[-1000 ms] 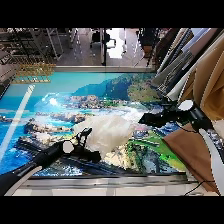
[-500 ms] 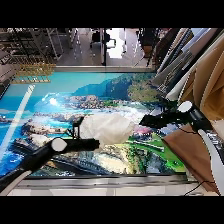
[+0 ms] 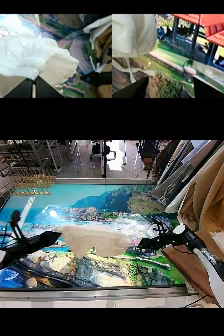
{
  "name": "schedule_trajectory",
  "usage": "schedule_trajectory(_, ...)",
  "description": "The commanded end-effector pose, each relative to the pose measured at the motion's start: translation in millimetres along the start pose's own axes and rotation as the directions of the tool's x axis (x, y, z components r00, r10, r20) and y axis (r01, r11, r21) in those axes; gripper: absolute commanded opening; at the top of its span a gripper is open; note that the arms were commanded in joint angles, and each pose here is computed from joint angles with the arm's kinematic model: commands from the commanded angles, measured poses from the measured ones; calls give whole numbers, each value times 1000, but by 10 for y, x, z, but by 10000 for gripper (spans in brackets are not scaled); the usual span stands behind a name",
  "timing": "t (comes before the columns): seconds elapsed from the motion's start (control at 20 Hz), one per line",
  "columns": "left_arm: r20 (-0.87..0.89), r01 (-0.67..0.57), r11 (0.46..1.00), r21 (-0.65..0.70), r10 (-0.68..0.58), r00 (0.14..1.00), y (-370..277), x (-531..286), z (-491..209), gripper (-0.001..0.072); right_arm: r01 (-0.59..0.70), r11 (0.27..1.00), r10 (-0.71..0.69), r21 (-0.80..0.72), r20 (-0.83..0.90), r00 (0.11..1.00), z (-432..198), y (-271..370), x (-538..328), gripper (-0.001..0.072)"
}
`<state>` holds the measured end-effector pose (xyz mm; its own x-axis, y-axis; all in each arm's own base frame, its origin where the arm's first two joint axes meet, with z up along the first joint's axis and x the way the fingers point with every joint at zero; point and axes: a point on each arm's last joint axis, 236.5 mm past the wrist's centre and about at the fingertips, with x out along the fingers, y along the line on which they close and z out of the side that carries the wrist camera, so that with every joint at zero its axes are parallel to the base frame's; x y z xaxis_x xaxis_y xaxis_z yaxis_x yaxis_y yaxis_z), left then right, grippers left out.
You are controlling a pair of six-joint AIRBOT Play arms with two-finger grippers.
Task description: Fold the clothes and pants, and hang the long-sleeved shirts on hangers.
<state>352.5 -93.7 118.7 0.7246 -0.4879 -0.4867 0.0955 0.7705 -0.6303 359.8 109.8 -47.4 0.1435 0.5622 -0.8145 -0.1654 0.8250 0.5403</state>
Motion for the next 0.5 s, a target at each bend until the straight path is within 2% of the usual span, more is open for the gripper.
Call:
schedule_trajectory(0.0,34,-41,998,-57,43,999,237,-227,133,8,-12,991,22,-132,69,997,102,79,131,632)
schedule_trajectory(0.15,48,-40,996,-75,43,998,262,-250,173,8,-1,961,40,-277,137,990,281,403,303,633)
schedule_trajectory(0.35,47,-39,996,-75,43,998,260,-249,172,8,-78,929,155,-362,188,970,387,1045,472,628)
schedule_trajectory(0.45,47,-39,996,-75,43,998,260,-249,172,8,-46,935,142,-351,255,956,527,1126,558,569)
